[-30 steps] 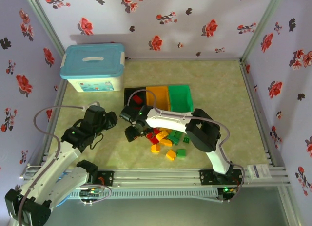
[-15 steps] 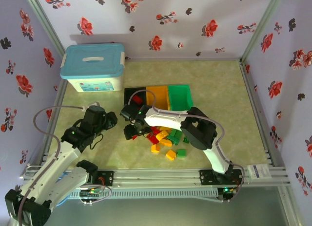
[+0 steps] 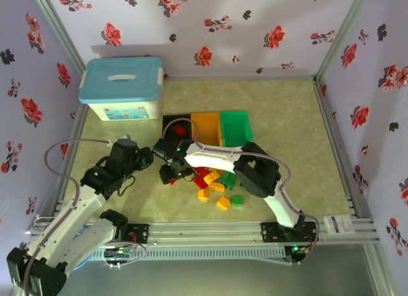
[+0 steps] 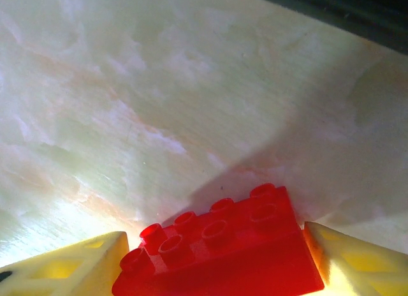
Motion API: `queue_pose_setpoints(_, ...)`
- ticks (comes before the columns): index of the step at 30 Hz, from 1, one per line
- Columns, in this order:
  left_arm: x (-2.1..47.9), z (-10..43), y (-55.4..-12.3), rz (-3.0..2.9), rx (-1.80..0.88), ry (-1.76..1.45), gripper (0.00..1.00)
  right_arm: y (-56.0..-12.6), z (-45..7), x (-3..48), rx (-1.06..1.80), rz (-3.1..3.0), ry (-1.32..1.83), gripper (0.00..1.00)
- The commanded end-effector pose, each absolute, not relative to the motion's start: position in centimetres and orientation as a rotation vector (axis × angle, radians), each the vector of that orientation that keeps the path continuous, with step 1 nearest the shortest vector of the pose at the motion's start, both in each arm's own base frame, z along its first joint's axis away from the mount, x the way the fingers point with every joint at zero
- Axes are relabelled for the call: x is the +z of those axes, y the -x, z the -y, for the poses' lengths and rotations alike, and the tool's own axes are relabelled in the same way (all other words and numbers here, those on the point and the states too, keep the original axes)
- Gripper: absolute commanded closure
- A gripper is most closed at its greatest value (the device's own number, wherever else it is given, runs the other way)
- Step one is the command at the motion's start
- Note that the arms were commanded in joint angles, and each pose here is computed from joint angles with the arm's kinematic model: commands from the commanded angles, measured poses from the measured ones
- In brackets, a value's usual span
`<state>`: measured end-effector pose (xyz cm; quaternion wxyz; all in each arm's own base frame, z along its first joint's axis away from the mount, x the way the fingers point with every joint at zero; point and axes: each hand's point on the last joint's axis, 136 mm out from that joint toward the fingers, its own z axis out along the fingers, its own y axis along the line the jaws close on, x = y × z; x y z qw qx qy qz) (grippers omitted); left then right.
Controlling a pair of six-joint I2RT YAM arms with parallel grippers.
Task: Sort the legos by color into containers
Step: Pick up the lego from the bottom-center of the table, then place the lego in the container.
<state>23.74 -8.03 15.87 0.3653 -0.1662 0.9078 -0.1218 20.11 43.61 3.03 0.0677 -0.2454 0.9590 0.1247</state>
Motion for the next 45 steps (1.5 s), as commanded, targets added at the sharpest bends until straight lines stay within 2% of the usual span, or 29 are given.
queue_pose_setpoints(1,15.4,7.8,-23.5,-2.349,-0.303,0.428,0.28,-20.2,-42.9,3.4,0.288,-2.875,0.764,0.36)
queue_pose_setpoints(9,16.2,7.8,-23.6,-2.334,-0.311,0.425,0.28,-21.3,-42.2,8.6,0.271,-2.757,0.785,0.36)
queue_pose_setpoints(17,16.8,7.8,-23.6,-2.322,-0.325,0.431,0.29,-26.8,-41.7,14.8,0.284,-2.633,0.748,0.36)
queue_pose_setpoints(27,18.3,7.3,-22.4,-2.291,-0.353,0.419,0.28,-32.7,-42.4,15.3,0.278,-2.624,0.717,0.35)
queue_pose_setpoints(30,18.6,7.3,-22.0,-2.285,-0.368,0.413,0.28,-33.7,-42.8,15.2,0.288,-2.621,0.715,0.31)
queue_pose_setpoints(32,18.7,7.5,-21.9,-2.286,-0.386,0.408,0.28,-33.9,-43.1,15.7,0.293,-2.607,0.728,0.15)
queue_pose_setpoints(33,18.7,7.7,-21.9,-2.29,-0.397,0.402,0.29,-34.0,-43.1,16.1,0.295,-2.6,0.725,0.02)
queue_pose_setpoints(39,18.3,9.2,-22.0,-2.312,-0.439,0.33,0.28,-34.0,-41.6,19.4,0.263,-2.532,0.693,0.01)
queue_pose_setpoints(45,17.9,11.7,-22.0,-2.372,-0.431,0.175,0.28,-33.2,-37.7,22.4,0.201,-2.471,0.63,0.01)
